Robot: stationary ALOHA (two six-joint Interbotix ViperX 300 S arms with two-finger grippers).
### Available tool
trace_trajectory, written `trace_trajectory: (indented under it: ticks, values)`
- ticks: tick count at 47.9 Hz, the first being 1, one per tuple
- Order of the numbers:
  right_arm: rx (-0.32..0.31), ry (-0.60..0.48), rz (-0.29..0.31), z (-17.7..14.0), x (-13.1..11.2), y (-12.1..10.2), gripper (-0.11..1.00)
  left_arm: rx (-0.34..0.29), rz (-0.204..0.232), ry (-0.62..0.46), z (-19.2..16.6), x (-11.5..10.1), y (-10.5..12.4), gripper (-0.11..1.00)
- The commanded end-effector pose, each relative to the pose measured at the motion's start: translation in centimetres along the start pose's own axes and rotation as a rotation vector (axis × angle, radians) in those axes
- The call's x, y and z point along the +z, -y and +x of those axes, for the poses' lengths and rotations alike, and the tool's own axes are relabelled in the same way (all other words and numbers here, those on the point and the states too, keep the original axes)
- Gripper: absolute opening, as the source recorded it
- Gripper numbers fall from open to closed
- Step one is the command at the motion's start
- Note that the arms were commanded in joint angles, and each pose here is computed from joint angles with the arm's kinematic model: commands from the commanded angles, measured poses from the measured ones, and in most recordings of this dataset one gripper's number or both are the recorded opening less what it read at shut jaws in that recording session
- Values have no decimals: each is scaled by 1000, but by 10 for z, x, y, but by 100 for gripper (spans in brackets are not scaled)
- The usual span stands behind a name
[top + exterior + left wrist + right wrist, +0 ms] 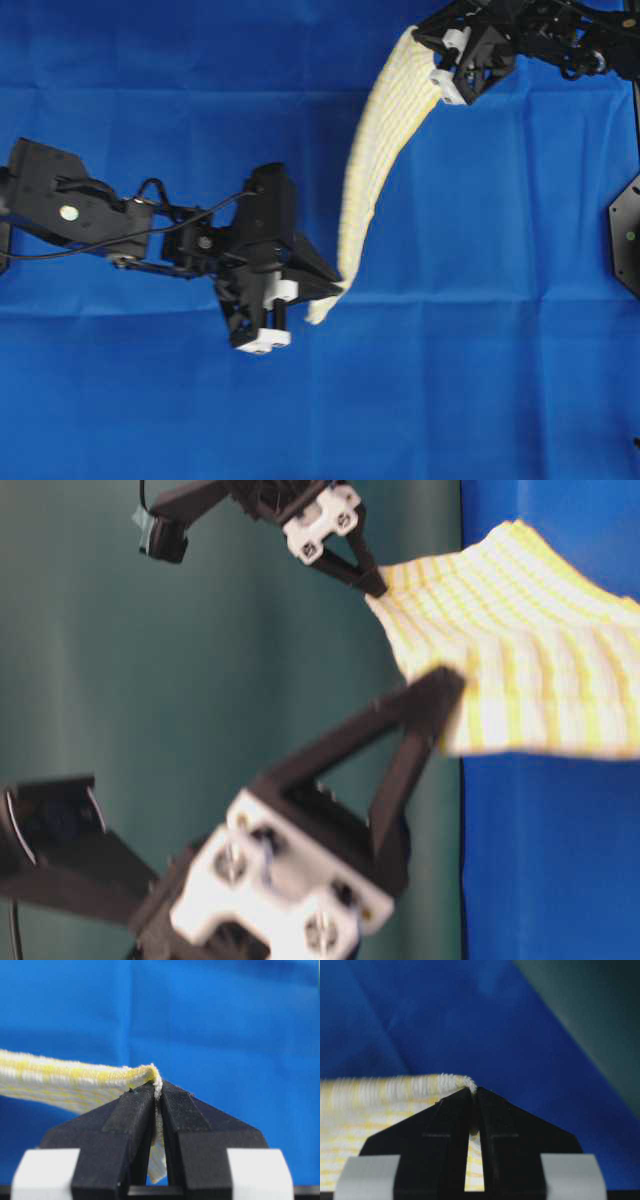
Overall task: Fold the yellow towel.
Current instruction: 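Lift the strip and swing the right gripper's end toward the far side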
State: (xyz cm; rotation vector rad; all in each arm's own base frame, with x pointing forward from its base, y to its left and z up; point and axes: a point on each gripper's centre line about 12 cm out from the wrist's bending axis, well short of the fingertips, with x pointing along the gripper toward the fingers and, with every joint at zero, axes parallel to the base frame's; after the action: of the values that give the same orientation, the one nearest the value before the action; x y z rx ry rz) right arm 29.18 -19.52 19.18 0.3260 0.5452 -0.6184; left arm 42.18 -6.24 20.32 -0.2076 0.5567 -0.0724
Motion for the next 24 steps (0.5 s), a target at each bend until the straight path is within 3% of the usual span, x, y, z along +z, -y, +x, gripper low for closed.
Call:
trace_trajectory:
  ticks: [1,24]
  values:
    - [-8,54,2,2,21,3,4,-20,4,52,5,22,9,2]
    - [-21,70,-2,11,32,9,4,-45,12,106,45,53,24,2]
